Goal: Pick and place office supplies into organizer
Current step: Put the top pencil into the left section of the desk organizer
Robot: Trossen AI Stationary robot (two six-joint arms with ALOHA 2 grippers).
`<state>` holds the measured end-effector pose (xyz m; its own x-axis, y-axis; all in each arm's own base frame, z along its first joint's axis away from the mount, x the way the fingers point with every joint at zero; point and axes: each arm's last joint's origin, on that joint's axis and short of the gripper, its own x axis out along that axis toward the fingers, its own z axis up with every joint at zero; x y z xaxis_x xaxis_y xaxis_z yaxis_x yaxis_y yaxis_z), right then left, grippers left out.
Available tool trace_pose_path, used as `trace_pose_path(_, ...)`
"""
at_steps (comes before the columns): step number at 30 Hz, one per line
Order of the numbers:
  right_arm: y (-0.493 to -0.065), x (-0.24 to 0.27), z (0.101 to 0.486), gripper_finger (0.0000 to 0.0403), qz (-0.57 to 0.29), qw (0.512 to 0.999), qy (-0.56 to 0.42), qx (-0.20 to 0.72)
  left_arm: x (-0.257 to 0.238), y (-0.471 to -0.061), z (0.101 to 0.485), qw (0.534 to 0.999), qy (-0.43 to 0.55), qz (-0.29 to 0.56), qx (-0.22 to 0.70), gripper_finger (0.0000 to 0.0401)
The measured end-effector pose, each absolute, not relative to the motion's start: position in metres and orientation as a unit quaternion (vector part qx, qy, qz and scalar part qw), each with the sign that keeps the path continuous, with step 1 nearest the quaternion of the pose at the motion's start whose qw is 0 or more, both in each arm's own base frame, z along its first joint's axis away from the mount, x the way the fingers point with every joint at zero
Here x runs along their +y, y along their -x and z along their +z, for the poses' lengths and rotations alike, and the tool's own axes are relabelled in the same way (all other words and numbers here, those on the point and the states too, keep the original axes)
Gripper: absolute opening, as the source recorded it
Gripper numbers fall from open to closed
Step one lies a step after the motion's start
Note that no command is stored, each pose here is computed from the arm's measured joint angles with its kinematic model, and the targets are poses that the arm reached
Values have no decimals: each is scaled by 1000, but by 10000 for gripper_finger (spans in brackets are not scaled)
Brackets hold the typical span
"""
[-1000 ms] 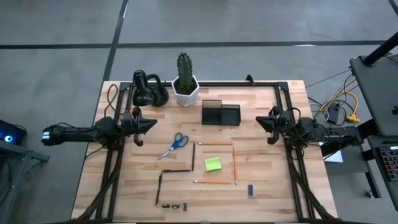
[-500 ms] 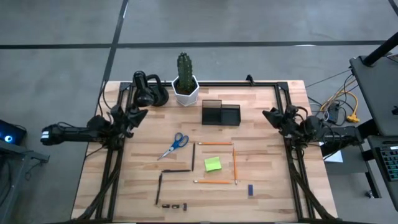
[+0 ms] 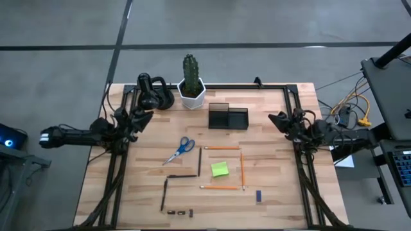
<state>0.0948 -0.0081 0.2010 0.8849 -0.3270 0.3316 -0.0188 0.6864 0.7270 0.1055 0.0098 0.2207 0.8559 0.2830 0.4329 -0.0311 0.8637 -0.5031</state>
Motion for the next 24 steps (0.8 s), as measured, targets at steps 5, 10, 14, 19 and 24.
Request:
trace_pose_path(5, -98, -8, 214, 92, -98, 893, -379, -222, 10, -108, 223, 932, 250, 85, -249, 124)
trace_pose_path(10, -105, -8, 248, 126, -119, 924, -300, -203, 10, -108, 225, 929, 251, 81, -261, 130)
trace_pose_path(14, -118, -7, 268, 144, -136, 952, -247, -117, 10, -105, 229, 922, 252, 74, -284, 130)
trace_pose_path(19, -133, -5, 285, 148, -137, 965, -223, 9, 10, -104, 231, 920, 252, 71, -291, 130)
trace_pose_path(24, -151, -4, 295, 142, -128, 966, -209, 89, 10, -103, 232, 919, 252, 68, -296, 130)
